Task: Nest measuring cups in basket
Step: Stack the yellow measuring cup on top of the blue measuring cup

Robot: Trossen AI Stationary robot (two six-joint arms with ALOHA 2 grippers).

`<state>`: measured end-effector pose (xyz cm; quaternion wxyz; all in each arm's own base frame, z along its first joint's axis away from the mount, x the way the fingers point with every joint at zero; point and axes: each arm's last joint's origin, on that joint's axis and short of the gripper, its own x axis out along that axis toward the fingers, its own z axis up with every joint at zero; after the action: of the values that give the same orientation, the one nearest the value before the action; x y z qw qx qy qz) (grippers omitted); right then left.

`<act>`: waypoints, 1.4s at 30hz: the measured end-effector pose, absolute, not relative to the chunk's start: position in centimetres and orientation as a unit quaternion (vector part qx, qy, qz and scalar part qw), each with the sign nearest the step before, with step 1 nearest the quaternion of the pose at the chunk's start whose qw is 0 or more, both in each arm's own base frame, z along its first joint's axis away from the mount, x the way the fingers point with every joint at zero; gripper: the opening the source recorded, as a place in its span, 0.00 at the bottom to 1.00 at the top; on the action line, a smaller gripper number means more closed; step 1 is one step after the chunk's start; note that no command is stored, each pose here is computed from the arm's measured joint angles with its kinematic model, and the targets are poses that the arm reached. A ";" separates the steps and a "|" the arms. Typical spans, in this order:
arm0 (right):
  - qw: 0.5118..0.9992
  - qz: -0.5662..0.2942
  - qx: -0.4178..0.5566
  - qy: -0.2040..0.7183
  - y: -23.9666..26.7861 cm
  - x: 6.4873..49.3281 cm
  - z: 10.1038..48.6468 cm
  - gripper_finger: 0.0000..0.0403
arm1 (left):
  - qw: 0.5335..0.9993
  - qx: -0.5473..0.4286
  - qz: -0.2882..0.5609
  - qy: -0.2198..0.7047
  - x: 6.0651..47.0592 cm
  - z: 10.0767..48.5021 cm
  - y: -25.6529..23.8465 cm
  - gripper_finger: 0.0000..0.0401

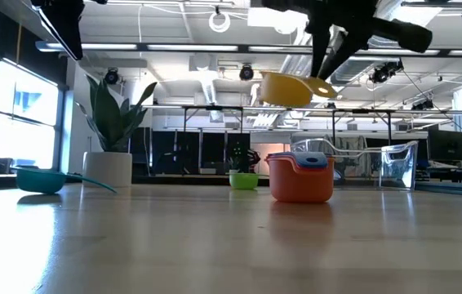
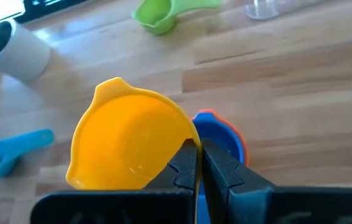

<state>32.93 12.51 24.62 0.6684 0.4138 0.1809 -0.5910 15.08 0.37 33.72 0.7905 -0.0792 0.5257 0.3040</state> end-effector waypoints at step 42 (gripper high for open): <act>0.573 -0.645 0.421 0.279 10.7 35.0 20.2 0.12 | 0.793 -0.066 0.296 0.529 15.1 33.7 0.4 0.29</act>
<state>34.98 10.65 20.24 0.5726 0.4213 0.2794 -0.6454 15.11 0.37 33.73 0.7925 -0.0661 0.5288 0.2965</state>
